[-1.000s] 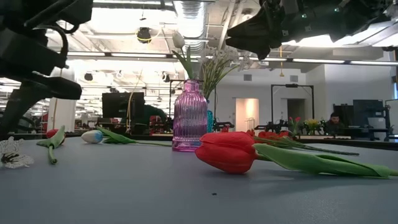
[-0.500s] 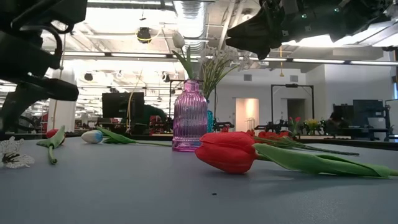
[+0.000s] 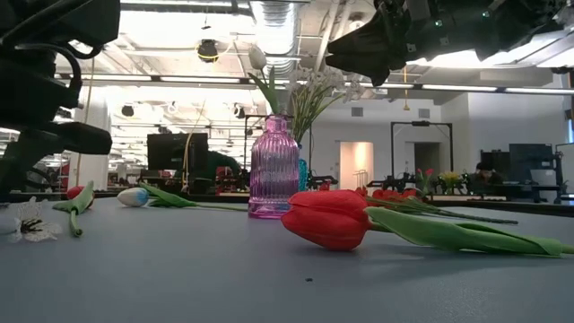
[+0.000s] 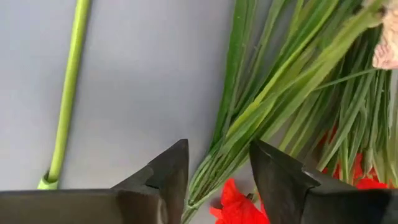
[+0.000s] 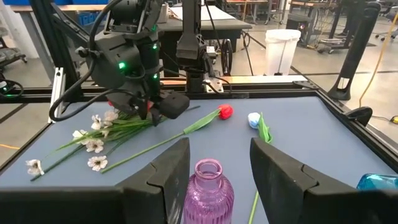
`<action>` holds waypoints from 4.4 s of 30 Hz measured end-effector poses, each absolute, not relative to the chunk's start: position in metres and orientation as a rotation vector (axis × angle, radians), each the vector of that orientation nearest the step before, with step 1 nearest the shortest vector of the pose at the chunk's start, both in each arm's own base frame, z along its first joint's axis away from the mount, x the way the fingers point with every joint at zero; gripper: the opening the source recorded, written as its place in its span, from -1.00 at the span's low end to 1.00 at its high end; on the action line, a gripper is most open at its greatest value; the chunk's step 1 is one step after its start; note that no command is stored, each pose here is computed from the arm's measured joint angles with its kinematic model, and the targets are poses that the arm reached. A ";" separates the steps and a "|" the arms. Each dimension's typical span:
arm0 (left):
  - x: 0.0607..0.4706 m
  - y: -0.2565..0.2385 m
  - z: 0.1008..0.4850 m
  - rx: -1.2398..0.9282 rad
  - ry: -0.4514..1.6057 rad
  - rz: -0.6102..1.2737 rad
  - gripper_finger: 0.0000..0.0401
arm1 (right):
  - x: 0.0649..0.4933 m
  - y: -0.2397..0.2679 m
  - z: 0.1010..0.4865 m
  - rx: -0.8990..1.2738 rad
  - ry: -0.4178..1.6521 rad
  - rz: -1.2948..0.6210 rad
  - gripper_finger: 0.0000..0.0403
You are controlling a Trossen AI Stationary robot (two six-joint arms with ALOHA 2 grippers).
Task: Sort flowers into vase by color
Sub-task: Put the white flowers into the blue vase, then put the white tulip into the blue vase
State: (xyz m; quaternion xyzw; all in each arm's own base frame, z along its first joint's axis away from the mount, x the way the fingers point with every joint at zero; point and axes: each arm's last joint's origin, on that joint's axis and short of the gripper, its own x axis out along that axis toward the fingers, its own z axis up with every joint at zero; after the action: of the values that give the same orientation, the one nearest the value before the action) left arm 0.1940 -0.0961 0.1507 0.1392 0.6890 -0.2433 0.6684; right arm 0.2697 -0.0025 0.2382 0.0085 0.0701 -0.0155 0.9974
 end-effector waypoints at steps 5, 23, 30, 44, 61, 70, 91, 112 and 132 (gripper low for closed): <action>0.194 -0.096 0.150 0.331 1.543 -0.569 -0.60 | 0.270 -0.002 0.238 0.018 0.140 -0.031 -0.04; 0.218 -0.096 0.201 0.675 1.362 -0.415 -1.00 | 0.270 -0.002 0.239 0.029 0.136 -0.032 -0.04; 0.211 -0.084 0.274 0.665 1.090 -0.383 -1.00 | 0.270 -0.002 0.239 0.042 0.135 -0.033 -0.04; 0.197 -0.015 0.325 0.575 -0.159 0.045 -1.00 | 0.270 -0.002 0.238 0.045 0.139 -0.033 -0.04; 0.258 0.078 0.261 0.482 -0.340 0.238 -1.00 | 0.269 -0.003 0.237 0.024 0.155 -0.037 -0.04; 0.291 0.121 0.261 0.402 -0.313 0.305 -1.00 | 0.269 -0.003 0.232 0.031 0.202 -0.037 -0.04; 0.292 0.136 0.246 0.308 -0.244 0.319 -1.00 | 0.268 -0.003 0.230 -0.010 0.222 -0.034 -0.04; 0.291 0.149 0.229 0.239 -0.086 0.346 -1.00 | 0.268 -0.003 0.231 -0.006 0.218 -0.033 -0.04; 0.291 0.152 0.220 0.153 0.000 0.446 -0.49 | 0.268 -0.001 0.231 0.026 0.215 -0.028 -0.04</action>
State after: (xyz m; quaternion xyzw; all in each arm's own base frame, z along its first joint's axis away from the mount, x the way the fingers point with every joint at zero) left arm 0.2907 0.1515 0.2198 0.0757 0.0002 0.2211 0.9723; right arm 0.2685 -0.0007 0.2310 0.0129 0.1071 -0.0141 0.9941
